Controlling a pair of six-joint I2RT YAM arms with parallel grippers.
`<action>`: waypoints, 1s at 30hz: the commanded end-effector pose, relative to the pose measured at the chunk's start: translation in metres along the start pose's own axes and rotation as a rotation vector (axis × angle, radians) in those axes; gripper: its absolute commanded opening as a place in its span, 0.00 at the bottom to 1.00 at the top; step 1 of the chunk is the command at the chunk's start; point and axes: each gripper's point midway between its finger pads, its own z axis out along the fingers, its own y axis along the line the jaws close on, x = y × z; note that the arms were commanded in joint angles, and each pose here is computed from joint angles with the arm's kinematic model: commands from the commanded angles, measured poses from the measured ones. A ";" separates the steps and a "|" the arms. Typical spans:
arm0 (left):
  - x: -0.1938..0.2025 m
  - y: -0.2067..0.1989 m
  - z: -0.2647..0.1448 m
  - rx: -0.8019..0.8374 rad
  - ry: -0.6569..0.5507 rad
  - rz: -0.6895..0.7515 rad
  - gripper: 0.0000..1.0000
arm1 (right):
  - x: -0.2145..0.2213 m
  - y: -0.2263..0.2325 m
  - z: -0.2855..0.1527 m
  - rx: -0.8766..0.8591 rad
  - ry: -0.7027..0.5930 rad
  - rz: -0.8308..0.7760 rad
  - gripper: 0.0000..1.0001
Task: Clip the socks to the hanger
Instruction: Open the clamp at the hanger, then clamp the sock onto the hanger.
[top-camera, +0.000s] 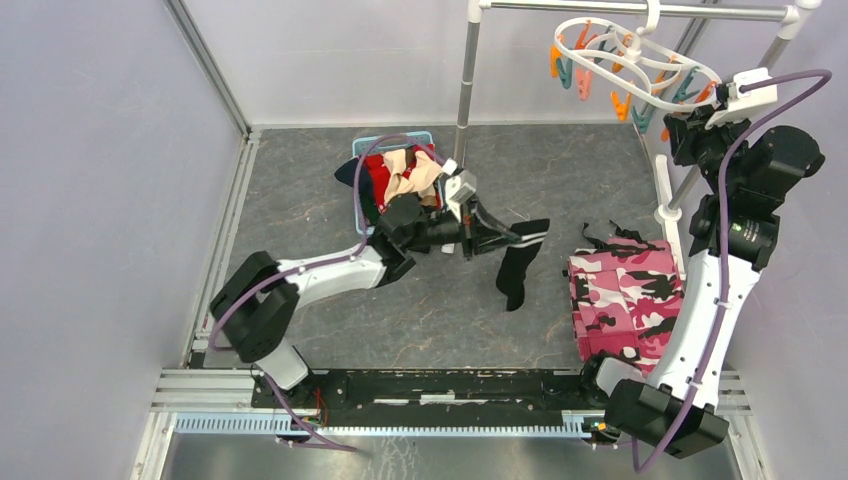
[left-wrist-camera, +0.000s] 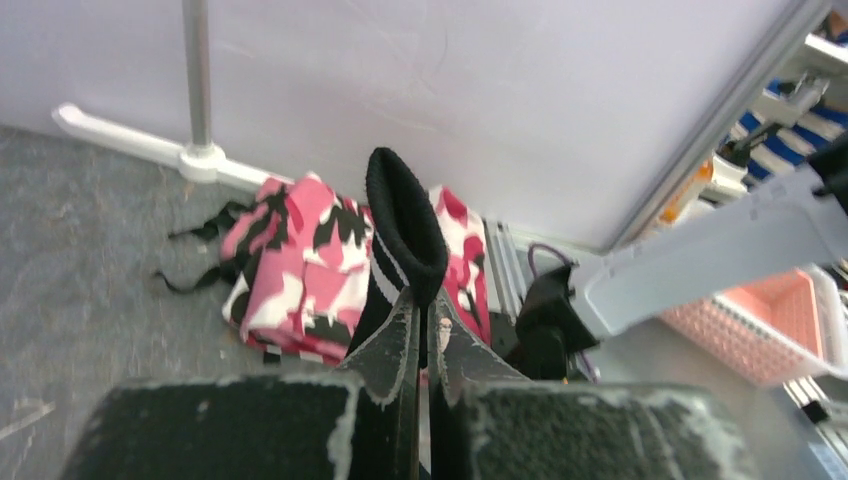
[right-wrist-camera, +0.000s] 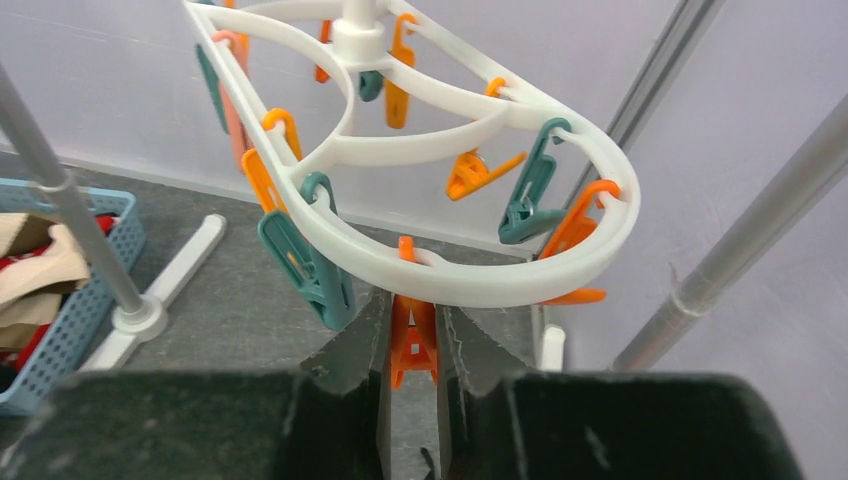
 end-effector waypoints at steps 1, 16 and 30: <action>-0.046 0.002 0.034 0.063 -0.121 -0.009 0.02 | -0.005 0.021 -0.006 -0.074 -0.026 0.061 0.12; -0.052 0.046 0.131 0.030 -0.171 -0.011 0.02 | 0.006 0.039 -0.008 -0.146 -0.025 0.139 0.12; -0.054 0.075 0.169 0.014 -0.169 0.040 0.02 | 0.003 0.046 -0.008 -0.187 -0.035 0.157 0.12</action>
